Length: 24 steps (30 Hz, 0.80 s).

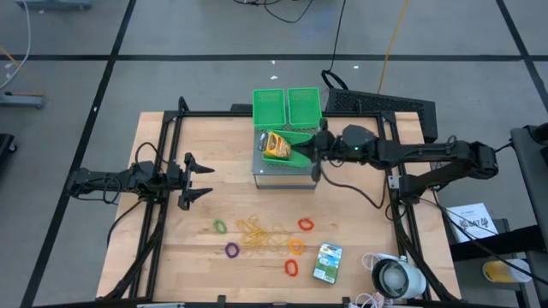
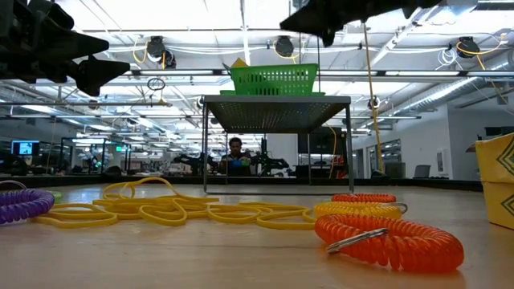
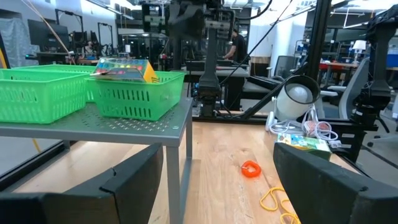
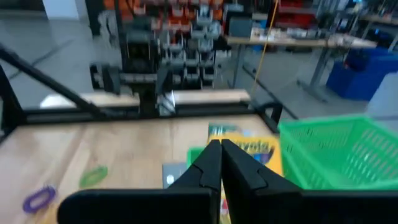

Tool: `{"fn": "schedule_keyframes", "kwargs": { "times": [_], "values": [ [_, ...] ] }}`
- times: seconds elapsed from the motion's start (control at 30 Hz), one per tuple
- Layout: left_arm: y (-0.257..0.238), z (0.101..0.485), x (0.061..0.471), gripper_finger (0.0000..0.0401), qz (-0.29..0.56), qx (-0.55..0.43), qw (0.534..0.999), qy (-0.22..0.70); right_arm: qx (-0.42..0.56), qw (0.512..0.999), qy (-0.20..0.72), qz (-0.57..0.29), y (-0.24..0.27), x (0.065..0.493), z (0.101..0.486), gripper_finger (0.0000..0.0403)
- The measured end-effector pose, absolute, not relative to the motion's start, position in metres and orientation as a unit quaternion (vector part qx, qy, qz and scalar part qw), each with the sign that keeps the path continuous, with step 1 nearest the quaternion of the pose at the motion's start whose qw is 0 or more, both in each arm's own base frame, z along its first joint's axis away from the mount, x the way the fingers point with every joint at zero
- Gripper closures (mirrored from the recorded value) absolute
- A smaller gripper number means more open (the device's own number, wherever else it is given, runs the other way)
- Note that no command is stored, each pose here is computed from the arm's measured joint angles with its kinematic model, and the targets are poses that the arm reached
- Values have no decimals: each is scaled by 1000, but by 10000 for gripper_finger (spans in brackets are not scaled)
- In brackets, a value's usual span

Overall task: Pick & Place Office Desk Supplies
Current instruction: Put the crayon box into the bottom green bin on the shelf

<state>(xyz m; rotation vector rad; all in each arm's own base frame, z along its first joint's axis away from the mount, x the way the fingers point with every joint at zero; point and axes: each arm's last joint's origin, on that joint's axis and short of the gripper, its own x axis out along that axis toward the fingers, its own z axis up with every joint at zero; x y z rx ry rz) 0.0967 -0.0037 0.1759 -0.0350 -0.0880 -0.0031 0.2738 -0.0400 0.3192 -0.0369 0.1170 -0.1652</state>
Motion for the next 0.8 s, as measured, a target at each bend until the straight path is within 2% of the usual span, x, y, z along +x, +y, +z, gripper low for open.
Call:
{"fn": "schedule_keyframes", "kwargs": {
  "times": [0.17, 0.4, 0.6, 0.8],
  "values": [
    [-4, 176, 97, 91, -1, -18, 999, -44, -25, 996, 32, -82, -41, 282, 335, 403],
    [-4, 176, 97, 91, -2, -17, 999, -44, -38, 989, 120, -79, -49, 327, 357, 403],
    [-4, 176, 97, 91, -2, -17, 999, -44, -61, 980, 172, -74, -57, 368, 345, 403],
    [-4, 176, 97, 91, -2, -18, 999, -44, -51, 973, 205, -90, -73, 379, 327, 403]
  ]
}}
